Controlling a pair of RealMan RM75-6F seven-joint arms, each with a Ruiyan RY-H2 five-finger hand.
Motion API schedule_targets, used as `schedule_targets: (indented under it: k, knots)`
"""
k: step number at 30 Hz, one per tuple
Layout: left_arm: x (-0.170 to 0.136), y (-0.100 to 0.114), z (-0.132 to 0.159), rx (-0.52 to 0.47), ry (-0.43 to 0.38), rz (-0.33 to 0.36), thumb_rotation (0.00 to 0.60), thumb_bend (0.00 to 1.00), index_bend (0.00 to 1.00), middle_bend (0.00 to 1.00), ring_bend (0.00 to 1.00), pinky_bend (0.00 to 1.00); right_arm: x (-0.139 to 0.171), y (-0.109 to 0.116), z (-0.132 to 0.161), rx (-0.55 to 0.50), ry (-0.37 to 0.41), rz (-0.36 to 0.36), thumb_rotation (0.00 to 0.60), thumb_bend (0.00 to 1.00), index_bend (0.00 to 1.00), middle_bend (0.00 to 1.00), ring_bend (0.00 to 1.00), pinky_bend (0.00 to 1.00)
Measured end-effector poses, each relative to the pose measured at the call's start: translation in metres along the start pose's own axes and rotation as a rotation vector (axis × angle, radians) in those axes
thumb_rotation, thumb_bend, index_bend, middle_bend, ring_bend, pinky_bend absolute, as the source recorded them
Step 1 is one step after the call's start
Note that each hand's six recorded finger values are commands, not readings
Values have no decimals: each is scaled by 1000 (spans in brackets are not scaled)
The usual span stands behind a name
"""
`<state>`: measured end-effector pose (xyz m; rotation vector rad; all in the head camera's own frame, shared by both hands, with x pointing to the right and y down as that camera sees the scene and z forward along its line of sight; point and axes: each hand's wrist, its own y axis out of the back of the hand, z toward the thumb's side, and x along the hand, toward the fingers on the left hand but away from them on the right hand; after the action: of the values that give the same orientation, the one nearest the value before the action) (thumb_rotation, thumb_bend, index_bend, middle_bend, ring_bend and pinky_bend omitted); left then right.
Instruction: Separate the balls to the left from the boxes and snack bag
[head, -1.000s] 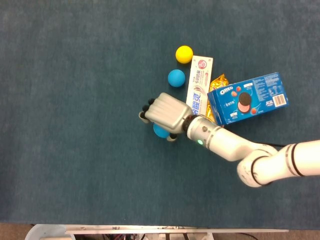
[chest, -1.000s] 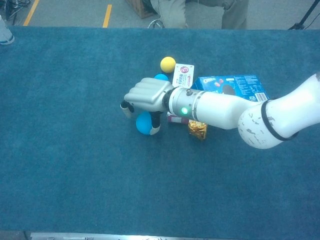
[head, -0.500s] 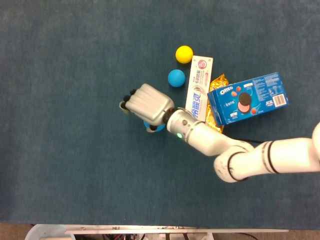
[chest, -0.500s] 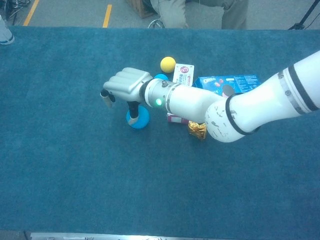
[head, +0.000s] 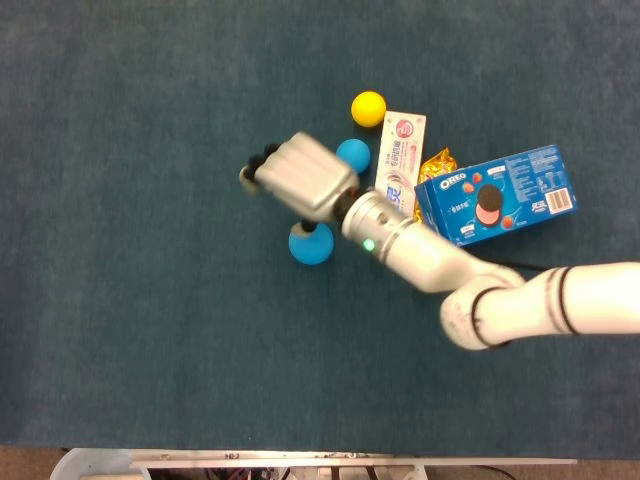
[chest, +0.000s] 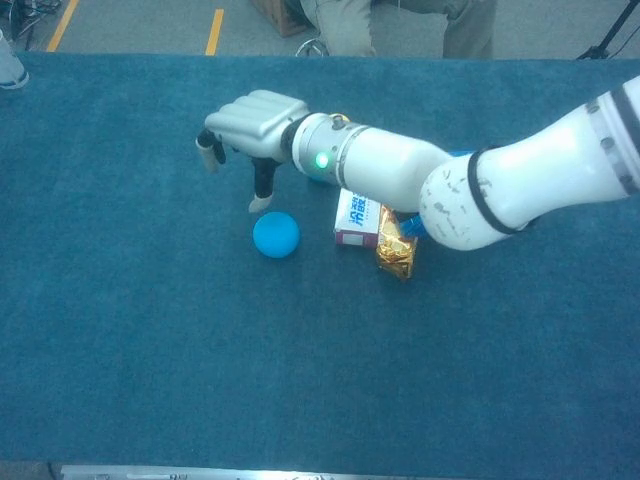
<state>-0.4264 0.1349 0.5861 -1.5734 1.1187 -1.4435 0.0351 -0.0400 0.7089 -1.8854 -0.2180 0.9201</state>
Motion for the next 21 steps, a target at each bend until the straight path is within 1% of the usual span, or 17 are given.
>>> schedule_targets:
  k: [2, 4, 6, 8, 14, 16, 17, 18, 19, 21]
  knots:
    - [0, -1, 0, -1, 1, -1, 600, 370, 77, 124, 75, 3, 5, 4, -13, -7, -28, -2, 600, 0, 371, 362, 314, 657]
    - [0, -3, -1, -4, 3, -6, 600, 370, 77, 125, 75, 3, 10, 9, -30, -20, -64, -2, 600, 0, 338, 362, 314, 607]
    - [1, -5, -1, -8, 4, -12, 600, 370, 77, 125, 75, 3, 15, 12, -45, -33, -97, 3, 600, 0, 294, 362, 316, 518]
    - [1, -7, -1, -11, 6, -17, 600, 370, 77, 125, 75, 3, 19, 16, -56, -40, -122, 6, 600, 0, 278, 362, 316, 454]
    - [1, -9, -4, -18, 14, -21, 600, 370, 77, 125, 75, 3, 24, 20, -83, -59, -195, 23, 596, 0, 217, 356, 246, 333]
    - [0, -9, -6, -20, 17, -22, 600, 370, 77, 125, 75, 3, 25, 20, -91, -73, -224, 33, 543, 0, 193, 345, 223, 299]
    - [0, -9, -6, -22, 19, -22, 600, 370, 77, 125, 75, 3, 25, 21, -95, -82, -237, 38, 493, 0, 180, 338, 212, 277]
    - [0, -10, -7, -24, 23, -23, 600, 370, 77, 125, 75, 3, 24, 21, -100, -95, -254, 46, 429, 0, 168, 332, 200, 250]
    - [-1, -10, -8, -25, 26, -24, 600, 370, 77, 125, 75, 3, 24, 21, -104, -108, -267, 53, 385, 0, 164, 328, 193, 232]
    - [-1, -11, -10, -29, 33, -26, 600, 370, 77, 125, 75, 3, 23, 22, -112, -144, -298, 66, 327, 0, 164, 324, 188, 217]
